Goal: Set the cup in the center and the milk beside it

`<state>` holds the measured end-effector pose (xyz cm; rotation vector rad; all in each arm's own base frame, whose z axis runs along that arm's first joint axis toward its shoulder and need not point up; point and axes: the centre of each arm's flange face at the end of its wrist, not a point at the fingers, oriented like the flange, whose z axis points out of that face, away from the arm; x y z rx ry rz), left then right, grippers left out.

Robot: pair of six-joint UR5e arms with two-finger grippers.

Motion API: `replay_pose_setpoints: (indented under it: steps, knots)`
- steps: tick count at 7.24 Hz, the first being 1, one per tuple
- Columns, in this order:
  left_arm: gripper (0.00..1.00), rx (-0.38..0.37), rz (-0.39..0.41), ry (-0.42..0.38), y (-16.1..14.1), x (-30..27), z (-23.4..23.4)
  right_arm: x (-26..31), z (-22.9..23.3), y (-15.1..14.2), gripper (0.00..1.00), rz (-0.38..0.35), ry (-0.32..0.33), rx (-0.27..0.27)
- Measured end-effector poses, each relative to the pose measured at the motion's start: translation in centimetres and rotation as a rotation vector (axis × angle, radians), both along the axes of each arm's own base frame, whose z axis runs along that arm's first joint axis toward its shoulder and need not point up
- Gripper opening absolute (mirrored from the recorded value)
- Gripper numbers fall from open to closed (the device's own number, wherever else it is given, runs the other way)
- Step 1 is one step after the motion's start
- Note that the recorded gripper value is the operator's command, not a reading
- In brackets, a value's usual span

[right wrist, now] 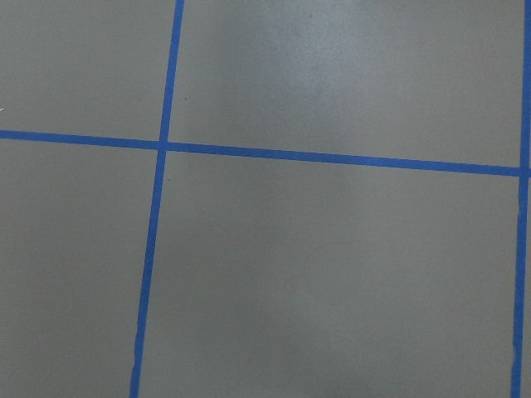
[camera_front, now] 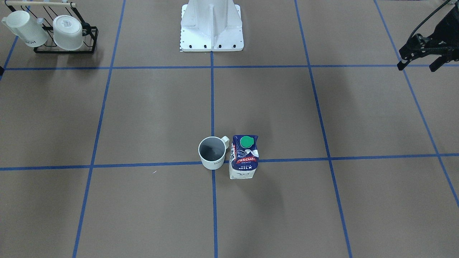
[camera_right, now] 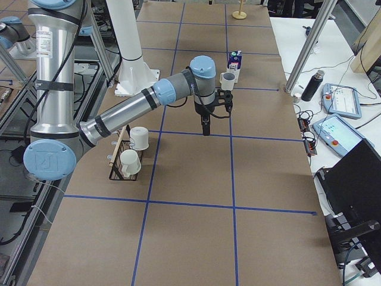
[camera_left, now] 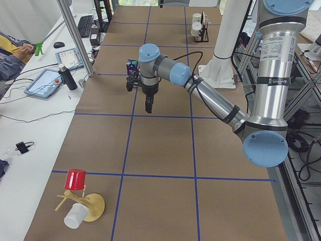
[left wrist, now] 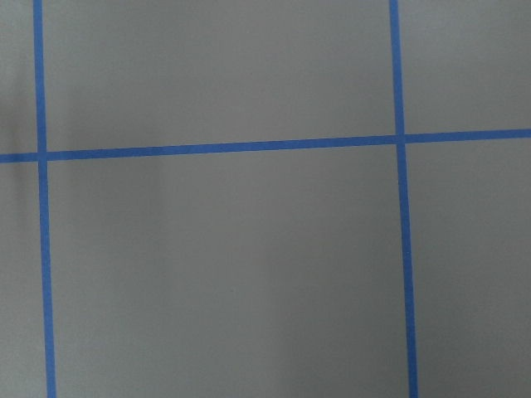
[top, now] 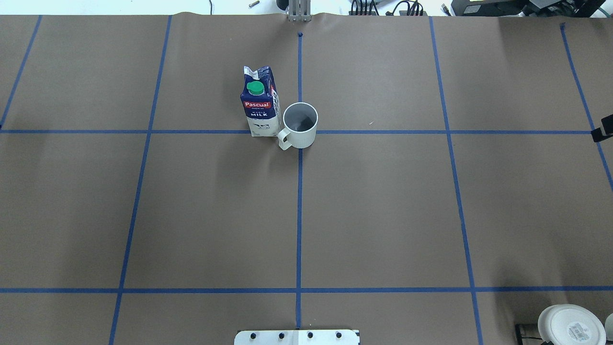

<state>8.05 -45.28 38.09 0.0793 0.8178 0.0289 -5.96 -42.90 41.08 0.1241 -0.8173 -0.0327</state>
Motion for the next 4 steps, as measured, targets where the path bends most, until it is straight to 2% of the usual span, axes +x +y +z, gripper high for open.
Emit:
replay_pose_setpoints:
  steps: [4]
  knots:
    - [0.98,0.026,0.001,0.01,-0.33,0.19,-0.59,-0.68,-0.31,-0.07,1.0,-0.014,-0.002,0.006]
